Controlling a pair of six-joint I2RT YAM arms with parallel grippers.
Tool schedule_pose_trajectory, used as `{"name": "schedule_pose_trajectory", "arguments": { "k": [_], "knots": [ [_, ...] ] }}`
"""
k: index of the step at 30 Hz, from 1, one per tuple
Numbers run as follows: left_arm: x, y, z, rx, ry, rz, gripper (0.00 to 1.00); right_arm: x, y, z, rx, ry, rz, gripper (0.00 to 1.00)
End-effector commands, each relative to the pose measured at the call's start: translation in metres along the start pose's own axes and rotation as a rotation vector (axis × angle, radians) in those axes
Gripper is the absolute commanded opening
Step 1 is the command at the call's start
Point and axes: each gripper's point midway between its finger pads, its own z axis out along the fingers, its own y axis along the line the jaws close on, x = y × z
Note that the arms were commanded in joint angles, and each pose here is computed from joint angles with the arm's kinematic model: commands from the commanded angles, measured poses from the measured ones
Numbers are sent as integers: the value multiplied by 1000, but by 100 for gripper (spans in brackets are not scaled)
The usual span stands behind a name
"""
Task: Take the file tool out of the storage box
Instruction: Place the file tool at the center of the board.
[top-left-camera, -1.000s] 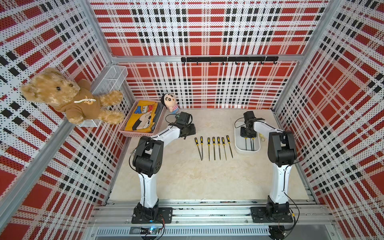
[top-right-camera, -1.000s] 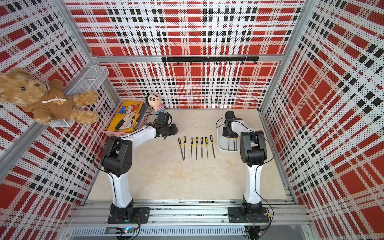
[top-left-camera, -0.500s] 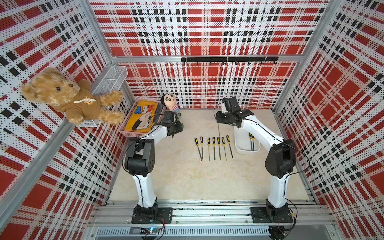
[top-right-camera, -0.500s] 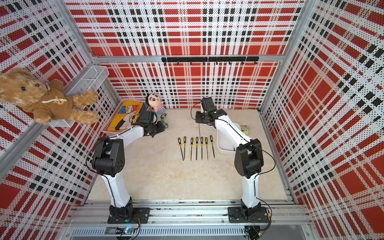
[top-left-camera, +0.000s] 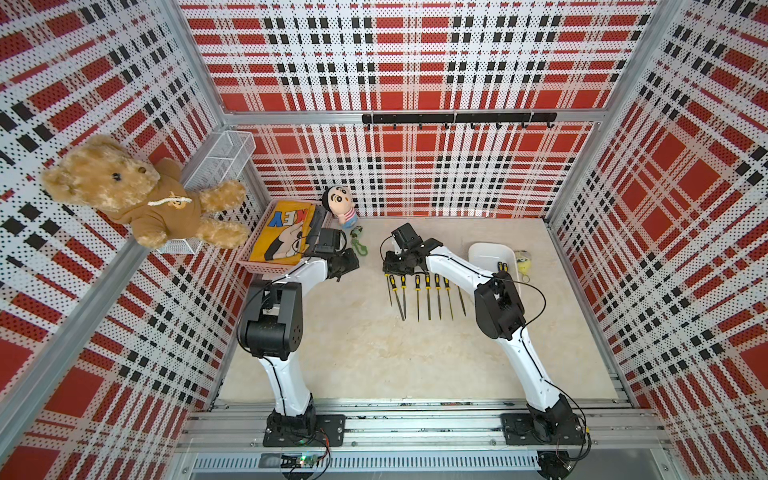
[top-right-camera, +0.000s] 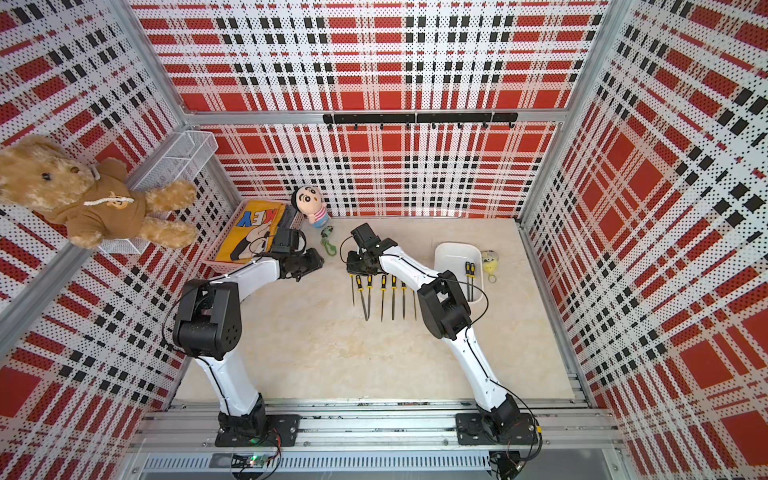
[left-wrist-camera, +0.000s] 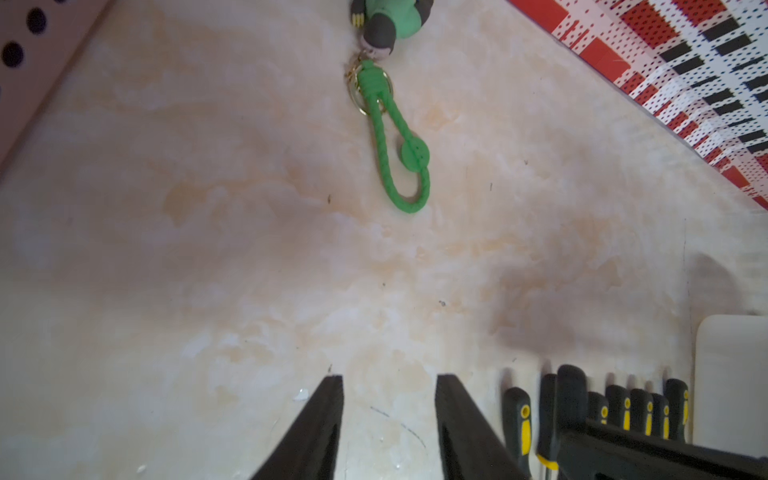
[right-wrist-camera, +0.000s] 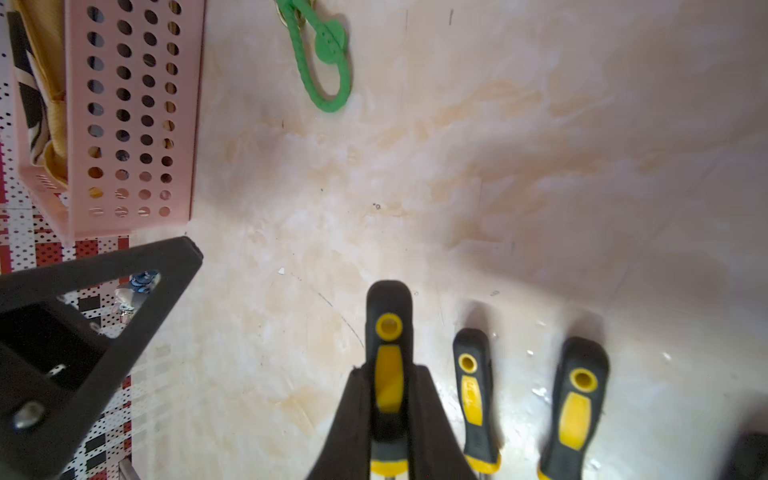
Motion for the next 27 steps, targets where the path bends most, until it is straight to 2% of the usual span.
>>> {"name": "schedule_pose_trajectory", "arguments": {
  "k": [1,6,18,23,27],
  "knots": [
    [-6,-3,-10,19,-35,23,45,7,24,1,-41,12,10,1],
    [1,2,-11,13,-22,24,45,20,21,12,-25,46,28,5],
    [2,12,-21,6,-14,21,45,34,6,30,42,64,57,6],
    [1,13,-19,7,-9,17,45,32,5,30,60,55,45,11],
    [0,13,-18,7,-11,12,46,32,4,30,64,55,33,21]
  ]
}}
